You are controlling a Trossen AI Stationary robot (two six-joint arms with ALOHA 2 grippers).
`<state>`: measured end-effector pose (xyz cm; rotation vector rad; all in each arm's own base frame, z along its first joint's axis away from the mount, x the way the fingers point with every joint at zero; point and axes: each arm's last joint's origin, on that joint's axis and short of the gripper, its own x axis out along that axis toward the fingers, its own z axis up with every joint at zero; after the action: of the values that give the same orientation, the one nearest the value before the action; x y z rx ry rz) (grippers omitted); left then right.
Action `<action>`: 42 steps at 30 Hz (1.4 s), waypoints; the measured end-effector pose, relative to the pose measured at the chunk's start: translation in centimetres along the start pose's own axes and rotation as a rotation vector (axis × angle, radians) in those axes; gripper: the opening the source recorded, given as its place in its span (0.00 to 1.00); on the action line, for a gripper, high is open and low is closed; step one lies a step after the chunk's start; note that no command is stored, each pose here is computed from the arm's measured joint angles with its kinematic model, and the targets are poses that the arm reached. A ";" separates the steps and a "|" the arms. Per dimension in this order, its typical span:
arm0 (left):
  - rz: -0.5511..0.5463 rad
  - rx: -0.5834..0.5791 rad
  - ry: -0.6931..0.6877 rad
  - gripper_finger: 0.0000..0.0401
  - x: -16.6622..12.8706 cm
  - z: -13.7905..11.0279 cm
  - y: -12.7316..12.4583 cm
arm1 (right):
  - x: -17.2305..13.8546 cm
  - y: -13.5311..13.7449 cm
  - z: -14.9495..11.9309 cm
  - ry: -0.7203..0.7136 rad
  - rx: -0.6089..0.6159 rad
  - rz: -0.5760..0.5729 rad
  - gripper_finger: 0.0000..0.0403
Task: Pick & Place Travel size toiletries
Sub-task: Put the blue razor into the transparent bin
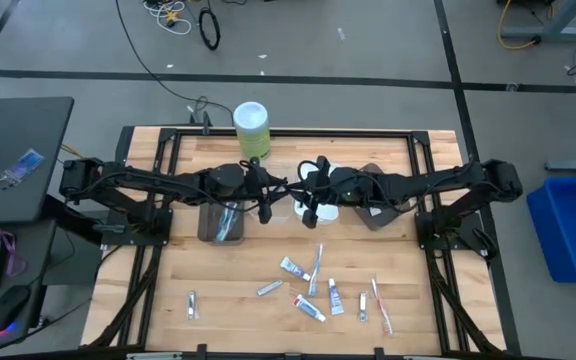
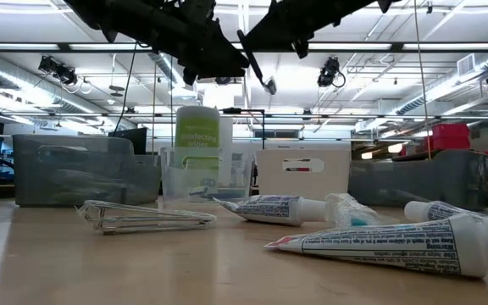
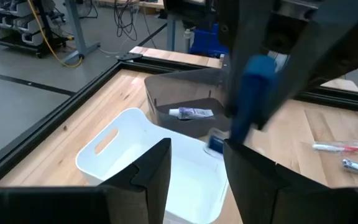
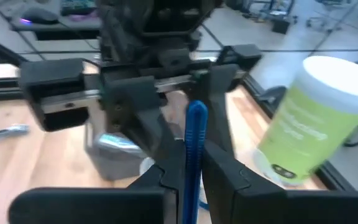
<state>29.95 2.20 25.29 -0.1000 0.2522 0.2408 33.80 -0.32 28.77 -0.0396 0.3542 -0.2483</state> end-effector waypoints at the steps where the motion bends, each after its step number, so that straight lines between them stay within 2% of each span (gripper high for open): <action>1: -0.004 0.000 0.003 0.39 0.0 0.0 0.0 | -0.1 -0.1 0.0 0.008 -0.004 -0.021 0.12; 7: -0.014 0.004 0.010 0.39 0.0 -0.1 -0.1 | -0.1 -0.4 0.0 0.009 0.000 -0.093 0.12; 13: -0.005 -0.005 -0.011 0.39 0.0 0.1 -0.1 | -0.1 -0.3 1.2 -0.116 0.037 0.041 0.12; 21: -0.022 -0.018 -0.103 0.39 -0.1 1.0 -0.2 | -0.1 -0.3 1.3 -0.122 0.039 0.044 0.12; 24: -0.039 -0.015 -0.093 0.39 -0.1 0.9 -0.2 | -0.1 -0.3 1.4 -0.132 0.041 0.046 0.12; 27: -0.043 -0.015 -0.097 0.33 -0.1 1.0 -0.2 | -0.1 -0.3 1.4 -0.136 0.042 0.046 0.12; 35: -0.043 -0.019 -0.102 0.10 -0.1 1.0 -0.2 | -0.1 -0.3 1.3 -0.129 0.034 0.046 0.13; 42: -0.034 -0.093 -0.060 0.11 0.0 0.6 -0.2 | 0.0 -0.3 0.4 -0.030 0.011 0.042 0.25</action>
<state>30.11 2.10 25.91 -0.1886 0.1799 0.2211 33.86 -0.59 29.15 -0.0246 0.3231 -0.2078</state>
